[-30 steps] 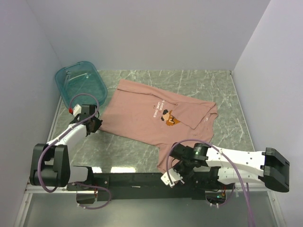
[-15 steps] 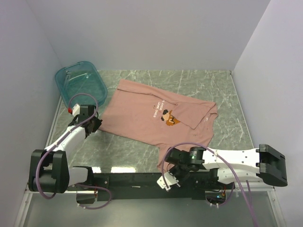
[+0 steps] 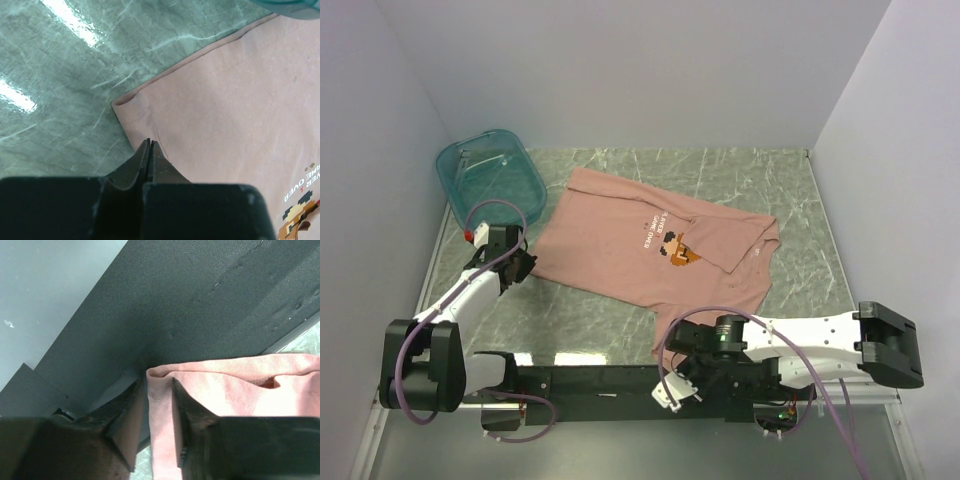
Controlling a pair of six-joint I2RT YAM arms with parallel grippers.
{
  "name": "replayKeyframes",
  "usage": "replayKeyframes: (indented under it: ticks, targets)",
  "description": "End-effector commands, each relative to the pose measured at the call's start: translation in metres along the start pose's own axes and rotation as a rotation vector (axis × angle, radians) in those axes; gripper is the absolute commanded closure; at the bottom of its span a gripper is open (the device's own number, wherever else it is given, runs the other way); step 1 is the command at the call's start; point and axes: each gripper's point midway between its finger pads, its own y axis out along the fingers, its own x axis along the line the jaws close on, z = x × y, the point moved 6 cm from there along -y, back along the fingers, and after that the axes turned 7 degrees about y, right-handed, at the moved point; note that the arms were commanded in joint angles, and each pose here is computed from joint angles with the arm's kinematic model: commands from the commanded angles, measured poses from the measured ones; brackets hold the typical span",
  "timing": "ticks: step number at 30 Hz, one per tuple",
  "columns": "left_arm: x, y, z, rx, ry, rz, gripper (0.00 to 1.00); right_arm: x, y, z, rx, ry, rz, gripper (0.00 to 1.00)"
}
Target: Fold and stack the t-shirts
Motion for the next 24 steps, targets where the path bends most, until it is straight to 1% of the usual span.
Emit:
replayKeyframes:
  ticks: [1,2,3,5,6,7,9,10,13,14,15,16,18,22,23,24]
  targets:
    - [-0.005,-0.004,-0.004,-0.018,0.017,0.042,0.99,-0.002,0.006,-0.003,-0.013,0.005,-0.001,0.65]
    - [-0.005,-0.004,-0.004,-0.015,0.017,0.043,0.99,-0.002,0.006,-0.003,-0.014,0.008,-0.001,0.68]
    - [-0.006,-0.005,-0.004,-0.016,0.016,0.049,0.99,-0.003,0.006,-0.003,-0.013,0.011,0.0,0.76]
    - [-0.008,-0.006,-0.005,-0.014,0.015,0.061,1.0,-0.002,0.005,-0.003,-0.012,0.027,0.007,0.86]
    - [-0.008,-0.006,-0.005,-0.016,0.013,0.065,1.0,-0.002,0.003,-0.004,-0.015,0.029,0.015,0.94]
    - [-0.009,-0.007,-0.005,-0.017,0.012,0.068,1.0,-0.002,0.001,-0.004,-0.019,0.038,0.022,0.99]
    - [-0.009,-0.007,-0.005,-0.016,0.011,0.072,1.0,0.0,-0.008,-0.008,-0.041,0.088,0.03,1.0]
    - [-0.007,-0.007,-0.004,-0.014,0.011,0.067,1.0,0.0,-0.016,-0.012,-0.075,0.105,0.046,1.0]
    - [-0.003,-0.006,-0.003,-0.019,0.021,0.046,1.0,-0.005,-0.044,-0.007,-0.12,0.249,0.083,1.0]
    - [-0.001,-0.006,-0.003,-0.022,0.021,0.039,1.0,-0.012,-0.058,-0.01,-0.161,0.276,0.109,1.0]
    - [0.0,-0.006,-0.002,-0.023,0.02,0.036,1.0,-0.019,-0.072,-0.004,-0.227,0.359,0.144,1.0]
    - [0.0,-0.006,-0.003,-0.026,0.017,0.033,1.0,-0.018,-0.08,0.0,-0.245,0.389,0.148,1.0]
    - [0.0,-0.008,-0.004,-0.033,0.008,0.033,1.0,-0.025,-0.097,0.008,-0.292,0.461,0.223,1.0]
    - [0.008,-0.008,0.005,0.001,-0.018,-0.003,0.98,-0.026,-0.097,0.017,-0.333,0.538,0.263,1.0]
    - [0.01,-0.006,0.007,0.005,-0.021,-0.014,0.88,-0.025,-0.095,0.019,-0.332,0.547,0.265,1.0]
    - [0.014,-0.003,0.007,-0.001,-0.017,-0.042,0.64,-0.026,-0.097,0.019,-0.334,0.551,0.276,1.0]
